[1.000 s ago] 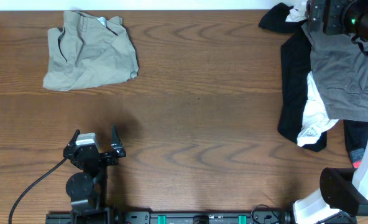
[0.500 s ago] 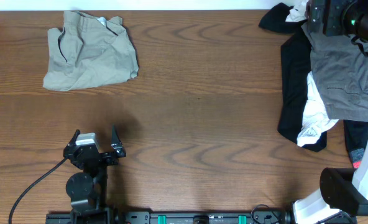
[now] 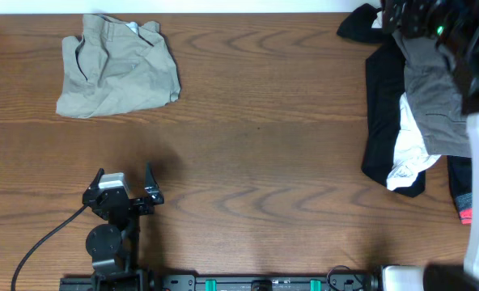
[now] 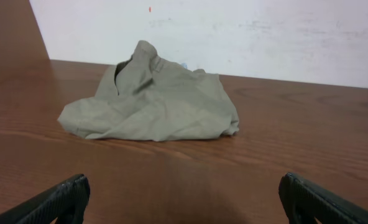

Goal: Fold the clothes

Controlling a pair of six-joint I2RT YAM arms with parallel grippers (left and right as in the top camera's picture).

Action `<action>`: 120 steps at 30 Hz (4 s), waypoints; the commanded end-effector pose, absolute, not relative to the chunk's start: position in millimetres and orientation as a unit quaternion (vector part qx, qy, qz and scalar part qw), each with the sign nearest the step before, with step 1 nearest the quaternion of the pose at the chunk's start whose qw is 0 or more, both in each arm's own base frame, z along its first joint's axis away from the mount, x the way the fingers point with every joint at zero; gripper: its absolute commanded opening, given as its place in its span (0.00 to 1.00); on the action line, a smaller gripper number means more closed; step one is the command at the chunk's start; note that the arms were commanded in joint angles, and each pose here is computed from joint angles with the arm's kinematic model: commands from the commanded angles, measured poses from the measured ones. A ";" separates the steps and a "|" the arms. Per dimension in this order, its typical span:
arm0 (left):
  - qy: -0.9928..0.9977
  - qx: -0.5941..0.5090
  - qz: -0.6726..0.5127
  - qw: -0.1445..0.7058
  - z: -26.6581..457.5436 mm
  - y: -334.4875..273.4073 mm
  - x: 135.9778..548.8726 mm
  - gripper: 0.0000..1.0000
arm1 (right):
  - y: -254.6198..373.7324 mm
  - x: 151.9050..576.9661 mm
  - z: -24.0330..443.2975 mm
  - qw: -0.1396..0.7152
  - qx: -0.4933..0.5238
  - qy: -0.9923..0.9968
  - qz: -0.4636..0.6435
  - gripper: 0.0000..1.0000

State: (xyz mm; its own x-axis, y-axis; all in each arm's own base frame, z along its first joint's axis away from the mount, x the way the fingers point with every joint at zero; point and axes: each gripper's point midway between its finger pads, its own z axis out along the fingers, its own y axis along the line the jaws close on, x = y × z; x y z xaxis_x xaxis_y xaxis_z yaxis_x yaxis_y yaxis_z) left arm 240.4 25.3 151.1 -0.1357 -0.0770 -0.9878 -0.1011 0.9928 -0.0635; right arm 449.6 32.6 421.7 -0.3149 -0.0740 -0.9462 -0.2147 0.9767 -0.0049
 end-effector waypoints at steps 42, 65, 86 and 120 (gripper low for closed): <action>0.767 -0.052 0.012 0.640 137.2 23.9 239.7 0.98 | 28.1 261.2 98.8 0.583 -0.076 0.808 0.048 0.99; 0.767 -0.052 0.012 0.640 137.2 23.9 239.7 0.98 | 17.4 246.6 153.4 0.675 -0.060 0.735 0.015 0.99; 0.767 -0.052 0.012 0.640 137.2 23.9 239.7 0.98 | 16.8 245.7 158.5 0.683 -0.059 0.728 0.013 0.99; 0.767 -0.052 0.012 0.640 137.2 23.9 239.7 0.98 | 16.8 245.7 158.5 0.683 -0.059 0.728 0.013 0.99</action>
State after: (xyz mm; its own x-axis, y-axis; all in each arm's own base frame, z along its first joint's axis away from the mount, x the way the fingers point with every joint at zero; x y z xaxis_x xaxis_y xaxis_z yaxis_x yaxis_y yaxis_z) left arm 240.4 25.4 151.1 -0.1357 -0.0770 -0.9878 -0.1015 0.9928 -0.0634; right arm 245.9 17.4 159.1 -0.0587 -0.0759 -0.9954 -0.1089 0.9916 -0.0692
